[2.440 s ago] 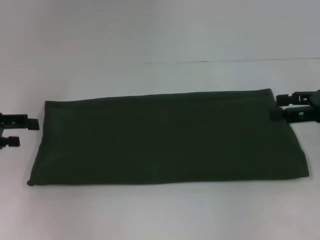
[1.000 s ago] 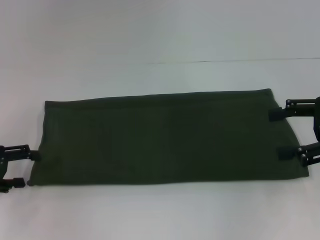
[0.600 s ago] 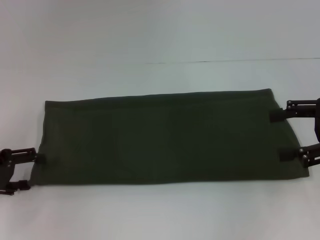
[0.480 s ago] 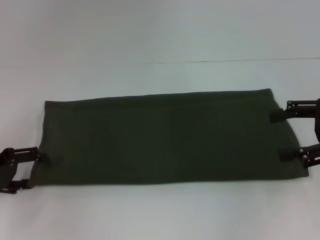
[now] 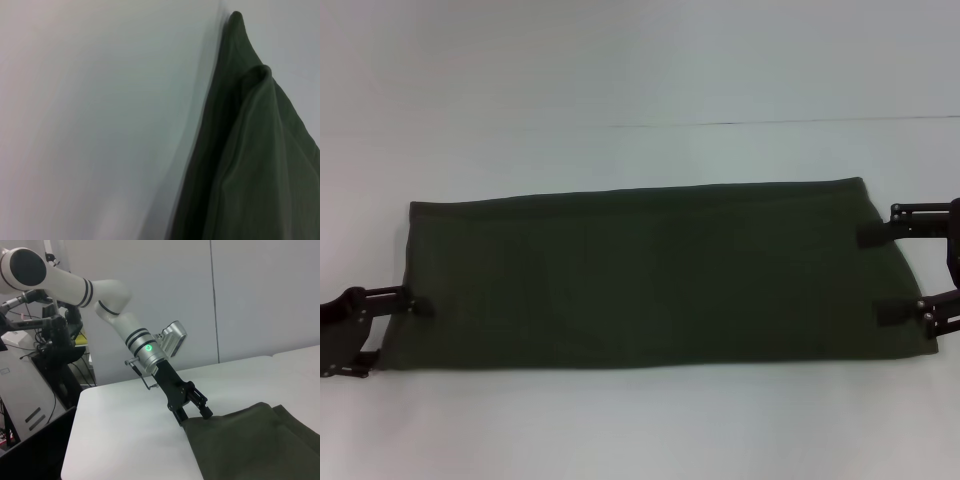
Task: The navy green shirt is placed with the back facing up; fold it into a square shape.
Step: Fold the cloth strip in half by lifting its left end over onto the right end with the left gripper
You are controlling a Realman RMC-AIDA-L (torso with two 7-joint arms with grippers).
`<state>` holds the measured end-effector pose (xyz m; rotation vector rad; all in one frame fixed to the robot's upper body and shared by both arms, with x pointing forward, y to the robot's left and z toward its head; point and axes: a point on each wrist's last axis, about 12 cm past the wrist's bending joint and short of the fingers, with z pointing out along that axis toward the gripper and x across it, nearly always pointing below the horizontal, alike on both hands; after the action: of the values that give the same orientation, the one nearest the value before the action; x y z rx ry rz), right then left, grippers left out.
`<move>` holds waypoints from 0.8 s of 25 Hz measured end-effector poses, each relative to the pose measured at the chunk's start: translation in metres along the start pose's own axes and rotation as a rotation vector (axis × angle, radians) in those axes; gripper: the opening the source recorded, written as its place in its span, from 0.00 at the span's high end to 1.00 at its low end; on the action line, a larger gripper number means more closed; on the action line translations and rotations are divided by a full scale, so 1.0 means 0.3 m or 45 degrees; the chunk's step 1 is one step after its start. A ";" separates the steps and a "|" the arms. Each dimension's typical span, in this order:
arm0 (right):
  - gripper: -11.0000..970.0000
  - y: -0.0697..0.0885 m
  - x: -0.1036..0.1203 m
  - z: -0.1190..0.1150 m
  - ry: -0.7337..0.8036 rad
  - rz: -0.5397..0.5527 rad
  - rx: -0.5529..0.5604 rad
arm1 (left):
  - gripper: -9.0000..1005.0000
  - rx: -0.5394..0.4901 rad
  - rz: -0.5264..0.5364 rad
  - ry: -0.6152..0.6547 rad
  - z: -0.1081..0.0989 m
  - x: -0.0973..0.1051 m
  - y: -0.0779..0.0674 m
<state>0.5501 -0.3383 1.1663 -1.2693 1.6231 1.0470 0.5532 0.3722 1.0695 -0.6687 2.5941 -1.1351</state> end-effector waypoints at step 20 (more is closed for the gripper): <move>0.06 -0.005 -0.009 0.005 -0.002 -0.011 -0.005 | 0.31 0.019 -0.010 0.004 0.011 0.003 -0.009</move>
<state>0.5523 -0.3362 1.1682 -1.2766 1.6140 1.0459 0.5544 0.3680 1.0692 -0.6752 2.5854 -1.1576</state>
